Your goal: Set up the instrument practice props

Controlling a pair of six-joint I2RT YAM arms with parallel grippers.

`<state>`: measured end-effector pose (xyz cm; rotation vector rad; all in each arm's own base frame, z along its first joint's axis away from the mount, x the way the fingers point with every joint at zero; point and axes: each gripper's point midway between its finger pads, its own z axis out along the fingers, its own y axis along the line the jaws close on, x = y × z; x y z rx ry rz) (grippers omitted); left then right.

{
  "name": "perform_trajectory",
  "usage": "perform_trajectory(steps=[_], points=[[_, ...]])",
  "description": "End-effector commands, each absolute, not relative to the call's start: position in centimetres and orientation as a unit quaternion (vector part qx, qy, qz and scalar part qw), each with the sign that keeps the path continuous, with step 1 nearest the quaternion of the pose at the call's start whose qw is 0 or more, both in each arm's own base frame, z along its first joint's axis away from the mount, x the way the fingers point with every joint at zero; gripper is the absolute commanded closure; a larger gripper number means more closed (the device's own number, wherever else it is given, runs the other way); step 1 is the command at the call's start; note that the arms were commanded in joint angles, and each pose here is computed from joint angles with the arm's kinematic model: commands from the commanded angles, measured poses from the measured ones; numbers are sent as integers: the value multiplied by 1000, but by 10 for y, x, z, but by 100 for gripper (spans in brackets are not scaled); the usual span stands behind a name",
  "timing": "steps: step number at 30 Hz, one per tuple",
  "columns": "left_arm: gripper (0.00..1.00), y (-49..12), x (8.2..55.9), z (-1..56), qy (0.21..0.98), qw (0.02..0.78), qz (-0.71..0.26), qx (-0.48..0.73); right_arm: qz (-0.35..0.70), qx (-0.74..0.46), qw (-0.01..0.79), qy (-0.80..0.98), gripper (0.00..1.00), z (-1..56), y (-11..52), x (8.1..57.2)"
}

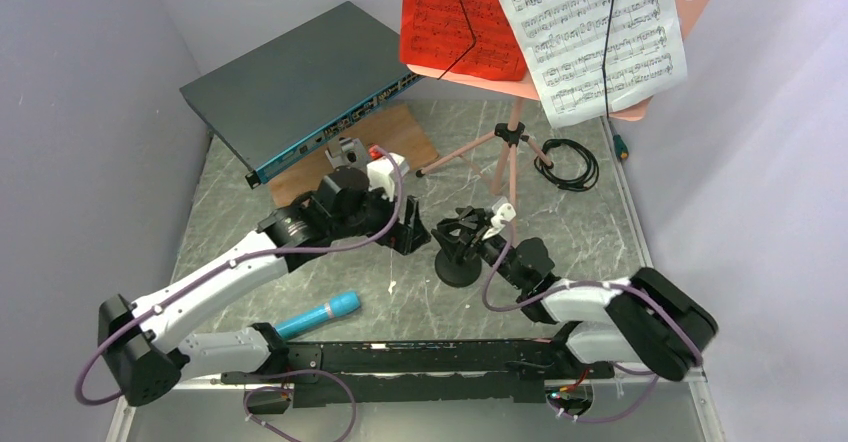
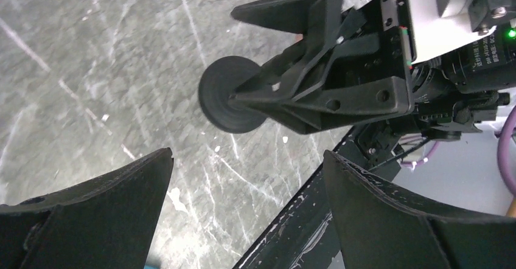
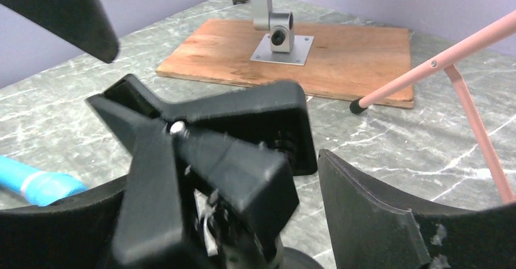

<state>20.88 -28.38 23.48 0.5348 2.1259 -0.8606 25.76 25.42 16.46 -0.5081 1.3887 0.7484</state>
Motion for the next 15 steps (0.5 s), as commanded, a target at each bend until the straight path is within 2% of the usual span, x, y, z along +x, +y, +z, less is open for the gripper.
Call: perform_trajectory(steps=[1, 5, 10, 15], points=[[0, -319, 205, 274, 771, 395, -405, 293, 336, -228, 634, 658, 19, 155, 249, 245], [1, -340, 196, 277, 735, 380, -453, 330, 316, -200, 601, 706, 14, 144, 234, 242], [1, -336, 212, 271, 764, 382, -416, 313, 292, -134, 546, 774, 1, 132, 210, 232], [1, -307, 212, 305, 756, 439, -398, 277, 329, -100, 511, 788, 0, 154, 203, 207]])
